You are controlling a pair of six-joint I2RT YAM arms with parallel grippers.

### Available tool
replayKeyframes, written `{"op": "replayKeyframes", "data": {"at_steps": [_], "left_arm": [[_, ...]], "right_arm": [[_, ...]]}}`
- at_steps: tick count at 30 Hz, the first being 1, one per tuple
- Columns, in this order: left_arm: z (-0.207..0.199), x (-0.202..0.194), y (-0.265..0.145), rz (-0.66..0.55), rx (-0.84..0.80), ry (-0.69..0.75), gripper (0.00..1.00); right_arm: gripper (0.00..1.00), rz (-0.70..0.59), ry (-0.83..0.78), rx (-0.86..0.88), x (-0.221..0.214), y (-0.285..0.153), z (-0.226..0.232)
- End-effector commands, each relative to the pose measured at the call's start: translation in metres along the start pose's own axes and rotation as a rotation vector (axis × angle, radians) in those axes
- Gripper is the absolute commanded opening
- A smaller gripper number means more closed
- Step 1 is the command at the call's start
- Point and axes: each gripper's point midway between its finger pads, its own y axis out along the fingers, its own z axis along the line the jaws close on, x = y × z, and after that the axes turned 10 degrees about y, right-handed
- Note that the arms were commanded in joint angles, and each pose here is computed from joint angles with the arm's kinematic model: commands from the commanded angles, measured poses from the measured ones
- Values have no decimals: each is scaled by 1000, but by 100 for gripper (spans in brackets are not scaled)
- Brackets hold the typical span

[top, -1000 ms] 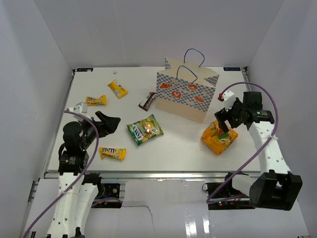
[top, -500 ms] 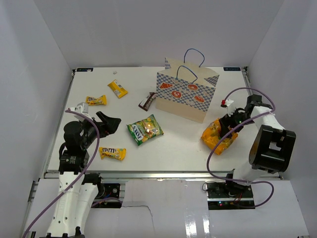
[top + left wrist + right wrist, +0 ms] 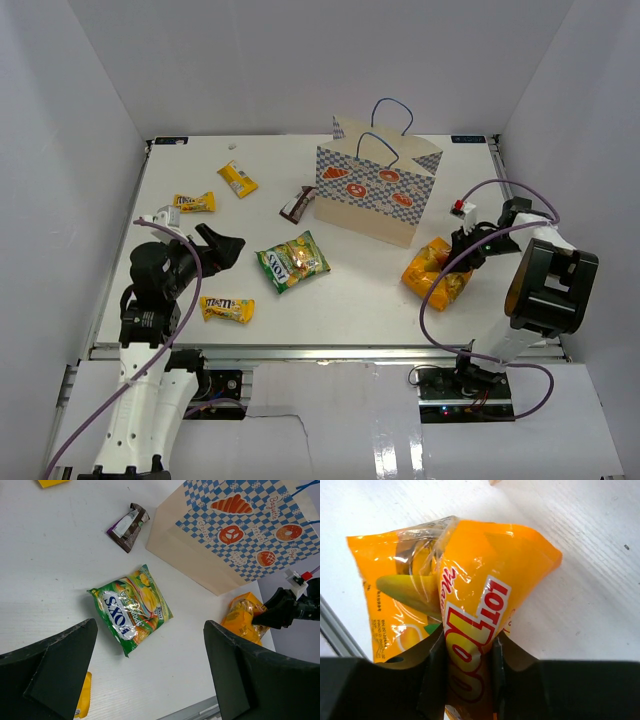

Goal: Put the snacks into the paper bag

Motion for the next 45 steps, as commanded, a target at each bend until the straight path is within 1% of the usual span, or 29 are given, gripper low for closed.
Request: {"op": "replayKeyframes", "data": {"at_steps": [1,2,4,5,8,11,14,17,18,21,22,24,25,27,28,29,31,32,35,36,37,38,39,40,42,45], "left_arm": [[0,-1,1,5,-10,8,98],[0,-2,1,7,-9,6,98],[0,-2,3,10,-10,3,98],[0,-2,3,10,-11,3,98],[0,-2,5,14,-16,3,98],[0,-2,7,16,-22,3,98],[0,-4,9,20,-27,1,98],[0,-4,10,18,-34,1,98],[-2,-3,10,16,-40,2,98],[-1,-5,11,20,-42,1,98],[-1,-5,11,20,-43,3,98],[-2,-5,10,18,-44,4,98],[-2,-5,10,18,-46,5,98],[-2,-5,9,16,-47,7,98],[-2,-5,9,14,-47,9,98],[-2,-4,9,13,-48,11,98],[-3,-3,9,11,-50,12,98],[-3,-4,10,14,-51,11,98],[-4,-2,11,14,-58,12,98],[-5,-1,11,15,-62,12,98],[-6,-2,11,18,-64,12,98],[-6,-1,11,16,-68,13,98],[-7,-1,10,16,-71,15,98],[-8,0,9,12,-73,15,98],[-8,1,7,3,-70,17,98],[-9,0,3,-2,-67,11,98]], "right_arm": [[28,37,-56,-23,-21,4,-16],[22,6,-75,-27,-17,-4,-15],[17,-29,-92,-26,-12,-13,-13],[16,-62,-96,-23,-8,-20,-12],[10,-158,-176,-39,14,-50,-3],[8,-216,-276,-91,37,-76,6],[8,-269,-359,-144,62,-101,14],[8,-335,-411,-190,93,-129,25],[8,-366,-430,-216,108,-144,29],[8,-456,-462,-241,138,-169,43],[8,-504,-467,-267,156,-185,47],[8,-573,-483,-267,177,-205,61],[8,-635,-494,-263,197,-224,76],[8,-700,-499,-259,216,-244,91],[8,-755,-567,-281,235,-264,104],[8,-790,-528,-260,243,-272,113],[8,-848,-550,-257,261,-288,128],[8,-908,-574,-256,278,-303,141],[8,-968,-610,-249,309,-308,157],[8,-984,-655,-262,321,-315,169],[8,-976,-643,-245,335,-301,166],[8,-977,-651,-244,343,-298,170],[8,-985,-694,-226,354,-295,186],[8,-985,-679,-252,364,-288,177],[8,-997,-704,-271,376,-282,180],[8,-987,-720,-319,400,-261,169]]}}
